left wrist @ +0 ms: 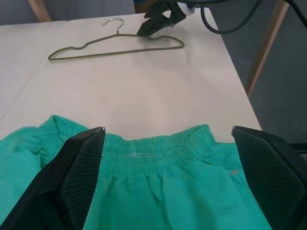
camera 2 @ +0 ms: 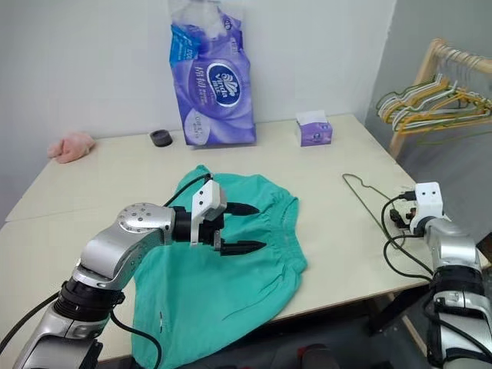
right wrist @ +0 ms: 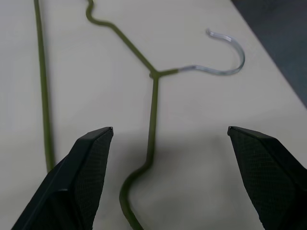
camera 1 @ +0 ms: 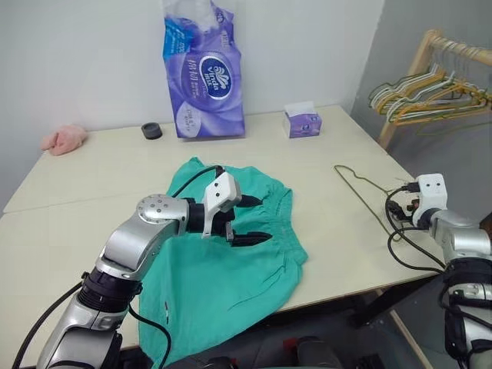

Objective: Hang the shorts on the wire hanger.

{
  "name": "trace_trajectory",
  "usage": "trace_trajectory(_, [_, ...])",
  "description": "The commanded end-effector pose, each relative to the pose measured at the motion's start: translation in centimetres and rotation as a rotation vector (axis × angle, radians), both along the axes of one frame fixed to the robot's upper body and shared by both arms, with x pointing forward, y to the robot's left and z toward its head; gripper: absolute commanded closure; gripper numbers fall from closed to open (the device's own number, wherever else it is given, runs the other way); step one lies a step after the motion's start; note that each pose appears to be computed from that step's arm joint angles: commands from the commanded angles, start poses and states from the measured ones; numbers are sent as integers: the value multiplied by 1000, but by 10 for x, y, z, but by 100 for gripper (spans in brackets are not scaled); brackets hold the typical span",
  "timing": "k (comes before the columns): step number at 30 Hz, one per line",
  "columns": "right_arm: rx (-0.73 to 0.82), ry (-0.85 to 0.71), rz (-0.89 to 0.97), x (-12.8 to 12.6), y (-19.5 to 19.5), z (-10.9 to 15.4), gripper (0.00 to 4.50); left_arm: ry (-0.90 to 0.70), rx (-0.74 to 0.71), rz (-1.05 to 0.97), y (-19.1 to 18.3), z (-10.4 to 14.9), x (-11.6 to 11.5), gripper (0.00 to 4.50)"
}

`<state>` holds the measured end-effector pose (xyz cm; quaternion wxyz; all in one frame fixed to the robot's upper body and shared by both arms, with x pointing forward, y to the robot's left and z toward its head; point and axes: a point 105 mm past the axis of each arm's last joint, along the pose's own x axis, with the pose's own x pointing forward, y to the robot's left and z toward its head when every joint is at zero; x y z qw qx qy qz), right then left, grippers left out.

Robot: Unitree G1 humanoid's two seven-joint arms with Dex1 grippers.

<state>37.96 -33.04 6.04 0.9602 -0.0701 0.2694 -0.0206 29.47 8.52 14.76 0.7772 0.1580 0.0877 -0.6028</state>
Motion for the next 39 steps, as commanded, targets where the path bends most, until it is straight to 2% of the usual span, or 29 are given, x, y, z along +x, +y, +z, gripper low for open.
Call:
trace_trajectory(1, [-42,-21,62,15,5,12,42,-49,8,-19,0,9,1,3])
trace_trajectory(2, [-64,-12,84,17,7,11,42,-51,10,-18,1,9,1,3])
trace_trajectory(7, [13,99,50,12,10,-9,42,-72,26,-7,3,9,2,3])
trace_trajectory(10, [61,179,17,2,8,-25,95,-73,27,-8,3,9,1,0])
trace_trajectory(14, [83,282,-18,-13,5,-46,228,-76,29,-5,3,8,2,0])
trace_trajectory(21, [73,223,-150,-12,-5,-48,449,-87,32,17,4,6,5,0])
trace_trajectory(25, [77,160,-138,-1,-2,-35,449,-104,26,89,11,7,18,0])
trace_trajectory(28, [53,84,-72,12,3,-16,449,-119,22,184,22,7,33,0])
trace_trajectory(32, [-3,-64,91,30,21,22,449,-120,11,272,41,9,46,0])
trace_trajectory(33, [-48,-130,182,33,33,39,449,-121,6,321,52,11,53,0])
trace_trajectory(36, [-178,-272,423,25,76,73,449,-110,-28,462,82,19,71,0])
trace_trajectory(39, [-315,-377,610,8,113,90,449,-64,-70,531,101,24,80,0])
